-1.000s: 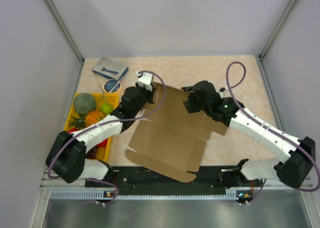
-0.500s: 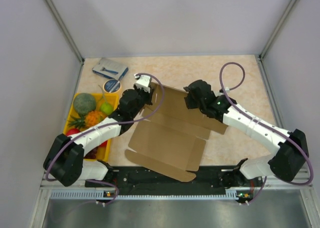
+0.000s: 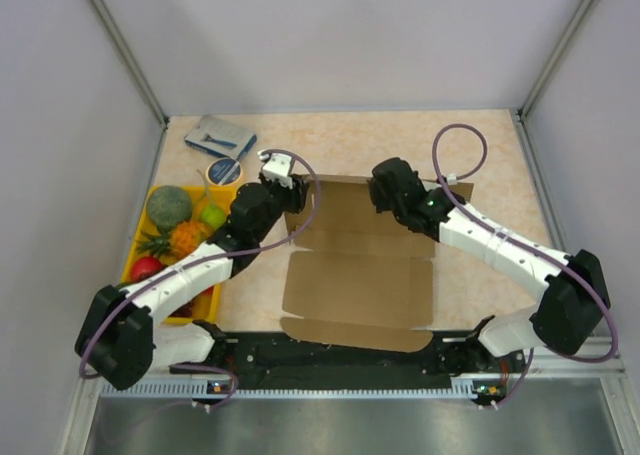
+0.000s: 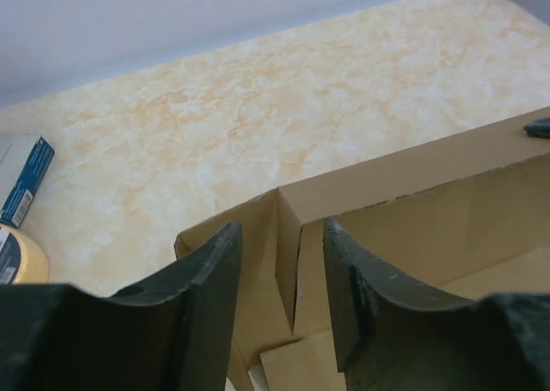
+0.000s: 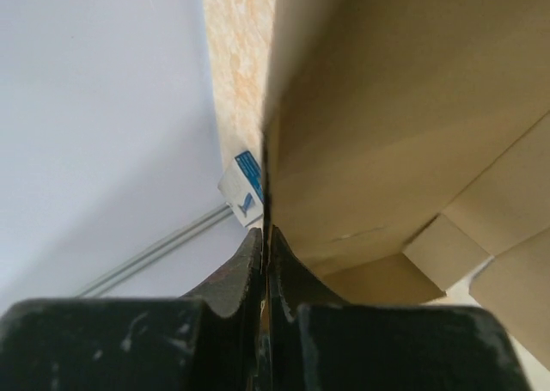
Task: Fold the paper box
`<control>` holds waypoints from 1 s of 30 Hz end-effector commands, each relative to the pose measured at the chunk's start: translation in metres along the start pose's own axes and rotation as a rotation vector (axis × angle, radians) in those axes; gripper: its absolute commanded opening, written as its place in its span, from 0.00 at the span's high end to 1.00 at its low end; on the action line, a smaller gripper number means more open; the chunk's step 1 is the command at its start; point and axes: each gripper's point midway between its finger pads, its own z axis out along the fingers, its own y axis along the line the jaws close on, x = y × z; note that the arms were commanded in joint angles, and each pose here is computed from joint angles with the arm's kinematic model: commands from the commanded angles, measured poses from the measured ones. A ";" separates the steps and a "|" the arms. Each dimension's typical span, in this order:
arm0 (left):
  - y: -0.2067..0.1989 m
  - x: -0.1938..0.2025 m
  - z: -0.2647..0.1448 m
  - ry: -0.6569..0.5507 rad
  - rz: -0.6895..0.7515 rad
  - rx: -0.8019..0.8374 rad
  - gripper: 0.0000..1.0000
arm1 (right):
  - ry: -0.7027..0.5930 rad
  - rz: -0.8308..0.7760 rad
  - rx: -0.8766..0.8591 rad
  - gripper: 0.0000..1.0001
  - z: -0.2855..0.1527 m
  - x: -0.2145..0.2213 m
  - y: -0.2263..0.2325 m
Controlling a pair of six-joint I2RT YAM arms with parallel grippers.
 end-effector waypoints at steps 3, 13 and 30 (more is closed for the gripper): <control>0.009 -0.021 -0.043 0.028 -0.149 -0.062 0.53 | -0.017 0.138 -0.119 1.00 -0.007 -0.013 0.030; 0.009 0.024 -0.108 0.060 -0.336 -0.047 0.61 | 0.016 0.048 -0.307 1.00 -0.012 -0.022 0.030; -0.032 0.137 -0.101 0.322 -0.756 0.000 0.57 | 0.053 0.081 -0.291 1.00 -0.011 -0.016 0.034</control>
